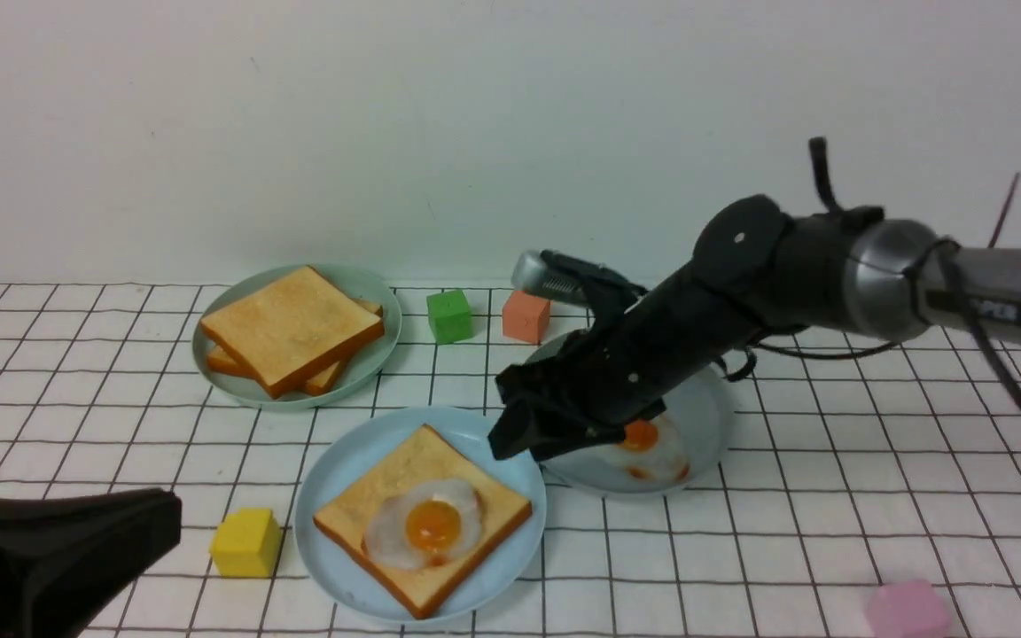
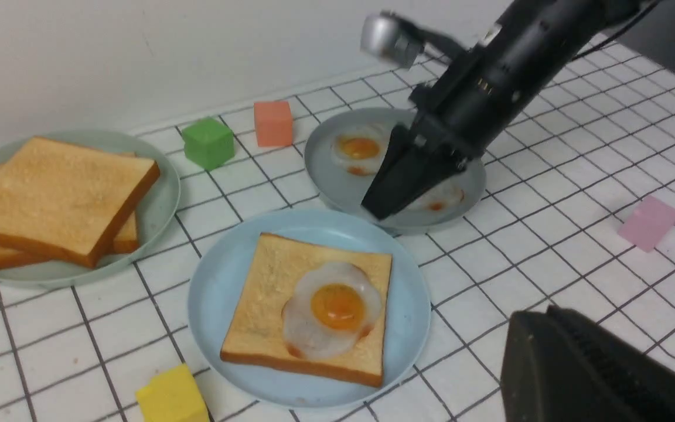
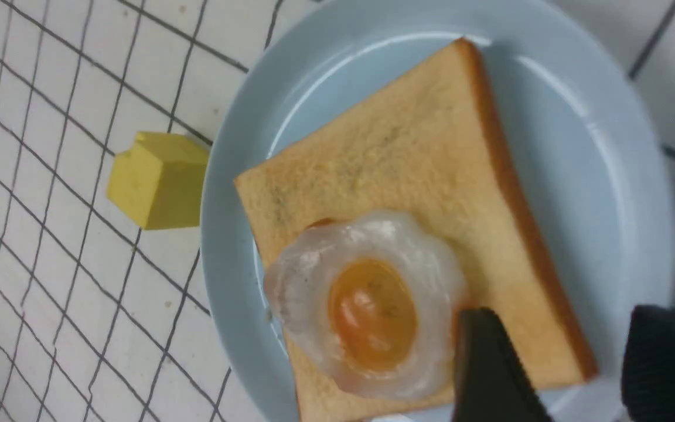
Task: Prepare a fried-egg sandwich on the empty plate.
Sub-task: Use the left arm to grab a slice of bread
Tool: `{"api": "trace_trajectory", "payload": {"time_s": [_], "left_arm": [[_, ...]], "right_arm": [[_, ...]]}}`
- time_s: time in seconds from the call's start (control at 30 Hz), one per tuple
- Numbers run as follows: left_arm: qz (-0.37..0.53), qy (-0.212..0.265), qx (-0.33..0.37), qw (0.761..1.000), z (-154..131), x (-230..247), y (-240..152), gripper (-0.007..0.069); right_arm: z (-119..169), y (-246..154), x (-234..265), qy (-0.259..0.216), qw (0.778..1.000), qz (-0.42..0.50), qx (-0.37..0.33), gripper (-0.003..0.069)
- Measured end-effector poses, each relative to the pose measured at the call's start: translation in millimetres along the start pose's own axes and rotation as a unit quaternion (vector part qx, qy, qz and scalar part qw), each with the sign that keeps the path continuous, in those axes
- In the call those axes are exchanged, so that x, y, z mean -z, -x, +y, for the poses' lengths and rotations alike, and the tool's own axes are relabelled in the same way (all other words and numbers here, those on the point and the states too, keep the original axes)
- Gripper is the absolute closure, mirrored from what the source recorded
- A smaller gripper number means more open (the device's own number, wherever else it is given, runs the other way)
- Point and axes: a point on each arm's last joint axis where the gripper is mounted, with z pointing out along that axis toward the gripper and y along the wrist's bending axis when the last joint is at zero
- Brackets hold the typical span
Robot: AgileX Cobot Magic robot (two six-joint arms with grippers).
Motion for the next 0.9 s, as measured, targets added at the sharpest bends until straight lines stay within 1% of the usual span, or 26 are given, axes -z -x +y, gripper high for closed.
{"api": "trace_trajectory", "payload": {"time_s": [0.07, 0.13, 0.17, 0.2, 0.23, 0.27, 0.3, 0.33, 0.37, 0.4, 0.43, 0.5, 0.57, 0.63, 0.67, 0.77, 0.8, 0.87, 0.9], "left_arm": [[0.017, 0.004, 0.008, 1.0, 0, -7, -2, 0.0616], [0.037, 0.009, 0.014, 0.999, 0, -17, -1, 0.0616], [0.048, 0.012, 0.02, 0.999, 0, -22, 1, 0.0616], [0.053, 0.014, 0.023, 0.998, -1, -25, 2, 0.0616], [0.078, 0.022, 0.038, 0.996, -1, -36, 9, 0.0616], [0.1, 0.031, 0.046, 0.993, -2, -45, 13, 0.0616], [0.106, 0.033, 0.049, 0.993, -2, -49, 16, 0.0616], [0.147, 0.051, 0.049, 0.987, -2, -65, 22, 0.0616], [0.172, 0.061, 0.044, 0.982, -2, -77, 26, 0.0616], [0.179, 0.064, 0.043, 0.981, -2, -82, 27, 0.0616], [0.207, 0.078, 0.032, 0.975, -2, -97, 31, 0.062], [0.241, 0.097, 0.022, 0.965, 2, -122, 36, 0.0638], [0.257, 0.111, 0.02, 0.96, 10, -145, 43, 0.0638], [0.269, 0.126, 0.024, 0.955, 27, -166, 50, 0.0638], [0.27, 0.129, 0.029, 0.954, 31, -168, 51, 0.0638], [0.289, 0.139, 0.035, 0.947, 66, -196, 56, 0.0638], [0.296, 0.142, 0.039, 0.944, 83, -209, 56, 0.0638], [0.3, 0.143, 0.04, 0.942, 94, -216, 56, 0.0638], [0.306, 0.149, 0.037, 0.94, 111, -226, 55, 0.0638]], "right_arm": [[5, 2, 25, -0.008, 1.0, -0.001, 0.017, 0.0388], [17, 2, 56, -0.026, 0.998, -0.005, 0.049, 0.0456], [23, 0, 71, -0.036, 0.997, -0.003, 0.061, 0.0503], [27, -1, 78, -0.038, 0.997, -0.007, 0.064, 0.0512], [39, -9, 107, -0.067, 0.994, -0.007, 0.087, 0.0595], [47, -15, 125, -0.084, 0.992, -0.012, 0.094, 0.0633], [50, -17, 131, -0.087, 0.992, -0.017, 0.093, 0.0639], [59, -30, 158, -0.117, 0.988, -0.031, 0.099, 0.0666], [64, -40, 173, -0.131, 0.985, -0.043, 0.1, 0.0667], [67, -44, 178, -0.134, 0.985, -0.048, 0.098, 0.0667], [72, -58, 194, -0.149, 0.982, -0.062, 0.099, 0.0664], [80, -84, 216, -0.159, 0.979, -0.084, 0.097, 0.0658], [84, -110, 230, -0.161, 0.977, -0.101, 0.099, 0.0653], [90, -139, 248, -0.16, 0.972, -0.134, 0.107, 0.0652], [90, -142, 249, -0.16, 0.972, -0.136, 0.108, 0.0652], [96, -179, 267, -0.155, 0.962, -0.188, 0.123, 0.0652], [97, -193, 273, -0.153, 0.957, -0.209, 0.13, 0.0651], [99, -202, 279, -0.152, 0.953, -0.223, 0.136, 0.065], [102, -214, 288, -0.151, 0.946, -0.247, 0.146, 0.0649]]}}
